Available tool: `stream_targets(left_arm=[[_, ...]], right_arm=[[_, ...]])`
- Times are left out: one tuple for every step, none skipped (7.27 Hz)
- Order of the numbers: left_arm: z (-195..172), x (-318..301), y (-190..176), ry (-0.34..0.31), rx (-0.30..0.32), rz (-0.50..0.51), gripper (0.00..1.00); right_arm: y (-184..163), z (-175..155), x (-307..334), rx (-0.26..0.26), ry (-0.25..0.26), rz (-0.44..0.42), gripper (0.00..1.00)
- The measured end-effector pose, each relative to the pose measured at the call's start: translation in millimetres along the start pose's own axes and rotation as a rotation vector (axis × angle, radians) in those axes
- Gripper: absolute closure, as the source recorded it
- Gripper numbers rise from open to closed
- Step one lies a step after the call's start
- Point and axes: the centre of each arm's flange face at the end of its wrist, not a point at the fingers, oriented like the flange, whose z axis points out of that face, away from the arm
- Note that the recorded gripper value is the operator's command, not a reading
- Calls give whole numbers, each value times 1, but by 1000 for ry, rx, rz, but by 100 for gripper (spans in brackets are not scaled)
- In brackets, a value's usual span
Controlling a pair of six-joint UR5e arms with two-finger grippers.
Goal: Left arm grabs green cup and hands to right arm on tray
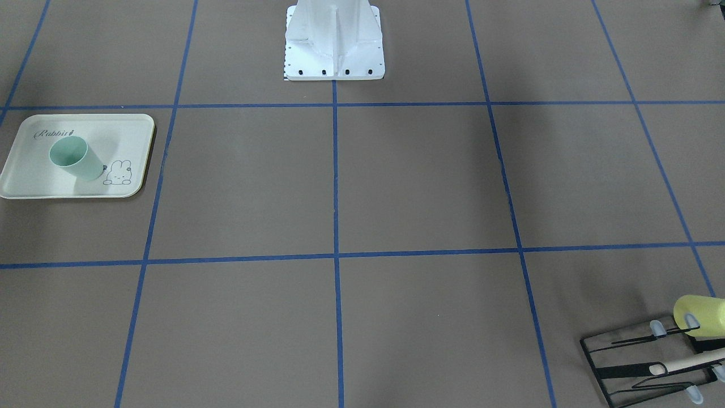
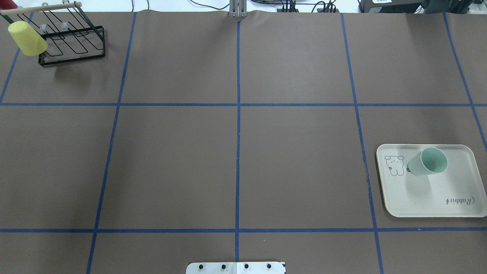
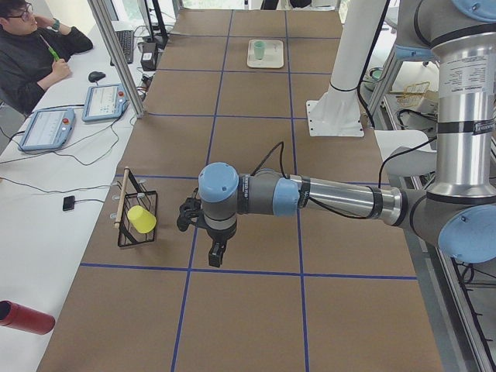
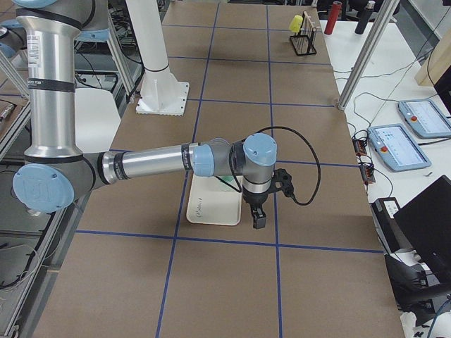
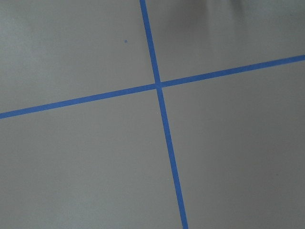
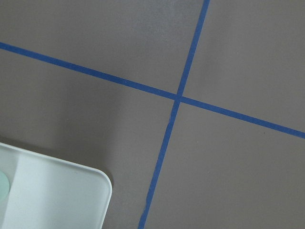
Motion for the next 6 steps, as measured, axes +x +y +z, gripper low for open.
stream_targets(left_arm=[[0,0,0,-1,0,-1,0],[0,0,0,-1,0,-1,0],[0,0,0,-1,0,-2,0],[0,0,0,-1,0,-2,0],[-1,0,-1,-1,0,-2,0],[-1,1,-2,-2,1,-2,0]], right_arm=[[0,0,0,0,-1,0,0],[0,0,0,0,-5,0,0],[0,1,-1,1,-15,1,0],[0,1,-1,2,-24,2,0],[0,2,-1,2,-28,3,0],[0,2,-2,2,-31,3,0]])
